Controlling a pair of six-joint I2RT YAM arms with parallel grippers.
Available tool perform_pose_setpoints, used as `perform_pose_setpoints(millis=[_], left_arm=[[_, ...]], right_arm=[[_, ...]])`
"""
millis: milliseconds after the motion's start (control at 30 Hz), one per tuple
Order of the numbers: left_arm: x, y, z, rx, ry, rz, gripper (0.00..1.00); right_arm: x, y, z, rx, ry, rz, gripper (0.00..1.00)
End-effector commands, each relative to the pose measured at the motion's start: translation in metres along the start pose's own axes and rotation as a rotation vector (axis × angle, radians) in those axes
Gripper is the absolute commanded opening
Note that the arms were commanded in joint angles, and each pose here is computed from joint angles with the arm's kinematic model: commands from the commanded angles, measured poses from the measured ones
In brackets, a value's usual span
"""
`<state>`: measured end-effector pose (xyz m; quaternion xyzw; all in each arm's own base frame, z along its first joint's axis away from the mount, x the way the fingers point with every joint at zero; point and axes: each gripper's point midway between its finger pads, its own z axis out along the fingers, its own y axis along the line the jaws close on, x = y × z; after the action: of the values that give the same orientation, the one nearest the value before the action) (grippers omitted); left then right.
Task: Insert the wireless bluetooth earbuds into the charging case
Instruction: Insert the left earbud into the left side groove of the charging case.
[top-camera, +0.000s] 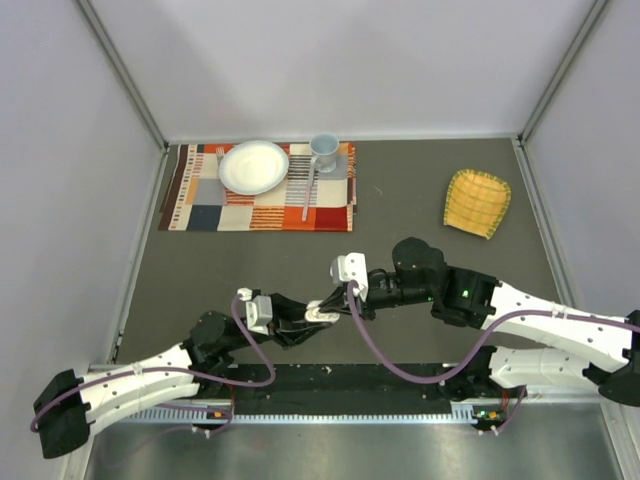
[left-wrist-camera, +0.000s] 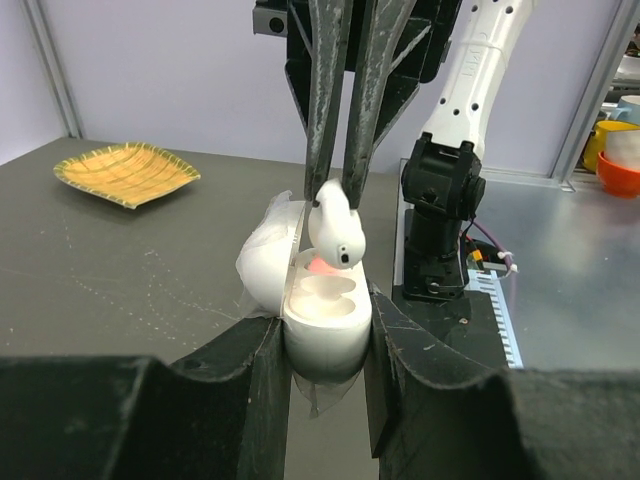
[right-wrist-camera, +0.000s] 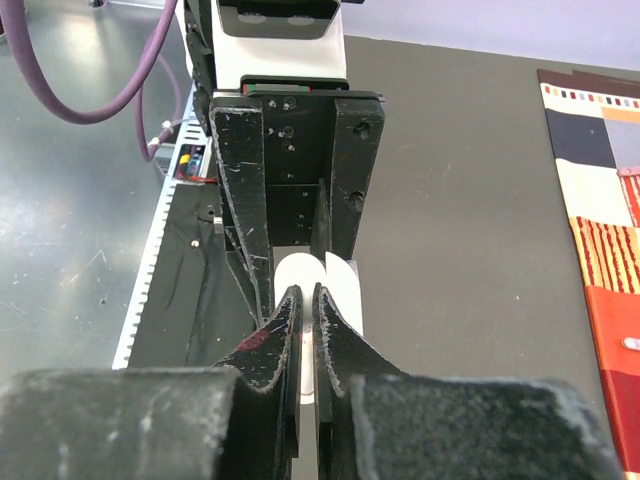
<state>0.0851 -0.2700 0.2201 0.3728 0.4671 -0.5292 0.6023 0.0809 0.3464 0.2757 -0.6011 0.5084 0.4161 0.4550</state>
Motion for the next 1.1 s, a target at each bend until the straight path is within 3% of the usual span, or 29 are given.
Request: perform_pose_setpoints(millis=[0, 1067], left_arm=[[-0.033, -0.007, 0.007, 0.035, -0.098, 0.021, 0.00], [-0.036, -0.005, 0.008, 0.028, -0.109, 0.024, 0.00]], right_arm=[[-0.011, 0.002, 0.006, -0.019, -0.048, -0.041, 0.00], [0.011, 0.005, 0.020, -0.012, 0.018, 0.010, 0.00]])
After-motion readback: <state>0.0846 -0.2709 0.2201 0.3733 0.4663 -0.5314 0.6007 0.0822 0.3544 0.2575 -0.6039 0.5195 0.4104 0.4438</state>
